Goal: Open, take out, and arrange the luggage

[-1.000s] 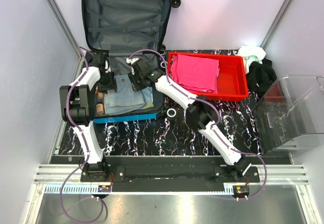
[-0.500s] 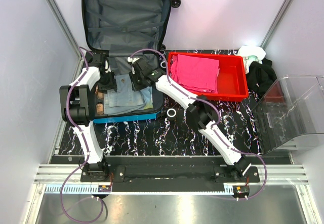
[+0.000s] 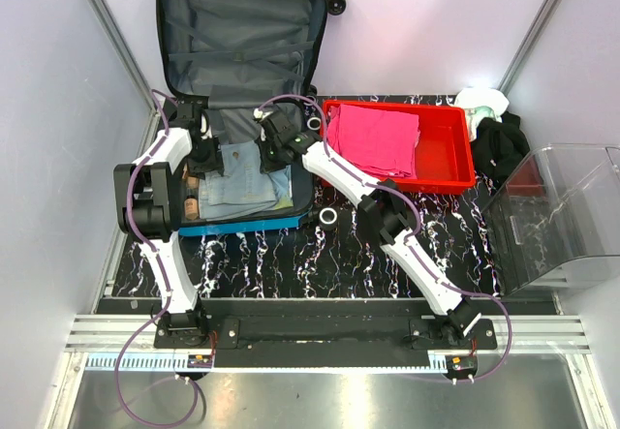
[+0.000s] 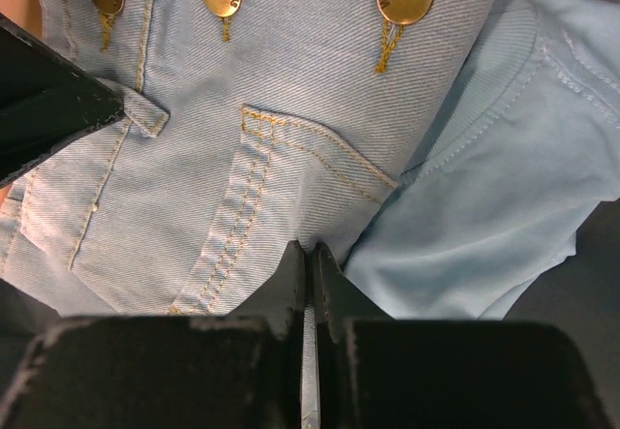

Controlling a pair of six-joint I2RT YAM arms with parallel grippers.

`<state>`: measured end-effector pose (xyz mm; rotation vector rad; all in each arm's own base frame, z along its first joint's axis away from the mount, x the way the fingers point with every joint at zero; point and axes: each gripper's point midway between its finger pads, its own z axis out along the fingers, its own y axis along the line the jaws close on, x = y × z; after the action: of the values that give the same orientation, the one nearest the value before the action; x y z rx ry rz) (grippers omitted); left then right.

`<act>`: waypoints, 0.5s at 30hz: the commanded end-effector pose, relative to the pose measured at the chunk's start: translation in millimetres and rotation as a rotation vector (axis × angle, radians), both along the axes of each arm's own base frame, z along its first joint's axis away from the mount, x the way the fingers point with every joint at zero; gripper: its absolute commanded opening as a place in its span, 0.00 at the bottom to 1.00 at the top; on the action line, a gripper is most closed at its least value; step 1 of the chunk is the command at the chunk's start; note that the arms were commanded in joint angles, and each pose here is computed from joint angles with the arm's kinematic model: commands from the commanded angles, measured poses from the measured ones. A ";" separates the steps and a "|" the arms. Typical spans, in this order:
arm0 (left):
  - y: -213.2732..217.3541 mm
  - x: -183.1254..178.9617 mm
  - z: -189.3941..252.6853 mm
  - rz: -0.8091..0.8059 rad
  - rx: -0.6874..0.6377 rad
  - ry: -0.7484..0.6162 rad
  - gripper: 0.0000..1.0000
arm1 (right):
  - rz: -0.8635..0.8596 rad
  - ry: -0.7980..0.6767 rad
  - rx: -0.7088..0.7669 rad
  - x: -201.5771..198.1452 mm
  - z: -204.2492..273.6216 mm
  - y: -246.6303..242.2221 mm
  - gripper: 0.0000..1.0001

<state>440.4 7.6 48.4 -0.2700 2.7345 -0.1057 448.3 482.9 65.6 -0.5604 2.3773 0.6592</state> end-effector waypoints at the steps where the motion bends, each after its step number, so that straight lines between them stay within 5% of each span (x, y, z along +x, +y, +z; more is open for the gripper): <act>1: 0.7 11.6 34.8 -0.015 -0.007 -0.105 0.57 | 0.026 0.001 0.069 -3.0 21.2 10.5 0.00; 15: -0.8 20.9 58.6 0.014 -0.033 -0.150 0.57 | -0.020 -0.201 0.187 13.8 152.3 -6.1 0.00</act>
<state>447.8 7.1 71.6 -0.2718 2.6794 -0.1333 451.0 481.6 92.5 -0.5460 2.3446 0.6874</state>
